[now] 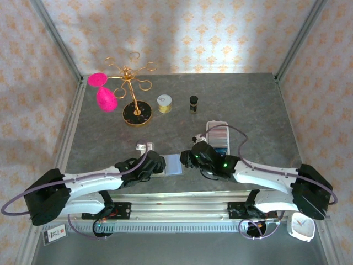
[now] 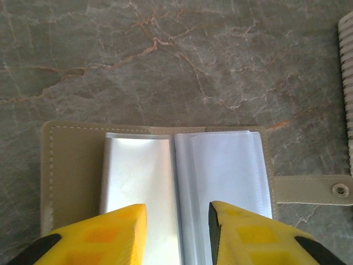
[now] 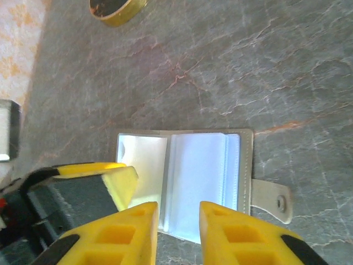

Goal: Put the credit cards into the card holder

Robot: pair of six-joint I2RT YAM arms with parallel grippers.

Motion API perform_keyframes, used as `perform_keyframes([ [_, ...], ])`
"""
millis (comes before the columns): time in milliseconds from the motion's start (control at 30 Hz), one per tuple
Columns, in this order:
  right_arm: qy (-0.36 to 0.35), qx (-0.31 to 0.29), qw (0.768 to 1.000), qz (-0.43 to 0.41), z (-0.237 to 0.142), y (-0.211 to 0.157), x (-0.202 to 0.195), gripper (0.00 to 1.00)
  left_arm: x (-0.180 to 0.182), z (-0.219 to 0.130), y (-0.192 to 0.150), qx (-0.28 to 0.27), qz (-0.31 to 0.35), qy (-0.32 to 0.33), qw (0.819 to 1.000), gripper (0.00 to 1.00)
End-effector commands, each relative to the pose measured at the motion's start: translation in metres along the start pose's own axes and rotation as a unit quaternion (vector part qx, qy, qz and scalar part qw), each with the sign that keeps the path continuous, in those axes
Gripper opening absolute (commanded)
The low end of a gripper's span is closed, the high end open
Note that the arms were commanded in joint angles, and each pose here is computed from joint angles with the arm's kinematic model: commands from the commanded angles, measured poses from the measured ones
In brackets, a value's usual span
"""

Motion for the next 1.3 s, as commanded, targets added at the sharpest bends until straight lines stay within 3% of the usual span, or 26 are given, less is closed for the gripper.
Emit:
perform_keyframes([
  [0,0.006,0.009,1.000,-0.009,0.009,0.000,0.008,0.24,0.023,-0.004,0.005,-0.023,-0.004,0.035,0.999,0.34],
  [400,0.010,0.055,0.998,-0.025,0.038,-0.027,0.022,0.28,0.056,0.006,-0.008,-0.010,0.008,0.088,0.996,0.21],
  [667,-0.035,0.064,0.997,-0.017,0.052,-0.035,0.010,0.34,0.065,0.014,-0.018,0.006,0.015,0.098,0.995,0.04],
  [1133,-0.079,0.098,0.992,-0.015,0.070,-0.057,-0.008,0.40,0.062,0.014,-0.022,0.016,0.005,0.077,0.997,0.00],
  [1267,-0.055,0.093,0.994,-0.008,0.074,-0.055,0.002,0.42,0.065,0.013,-0.022,0.015,0.001,0.081,0.997,0.00],
])
Point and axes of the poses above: each hand's point on the last joint's axis, 136 mm out from that joint toward the fingers, its own z axis out along the fingers, its own x axis along the line the jaws close on, y = z × x, the point moved 2 cm from there along -z, back along the fingers, and after that the axes turned 13 degrees about -z, right-handed, at the moved point
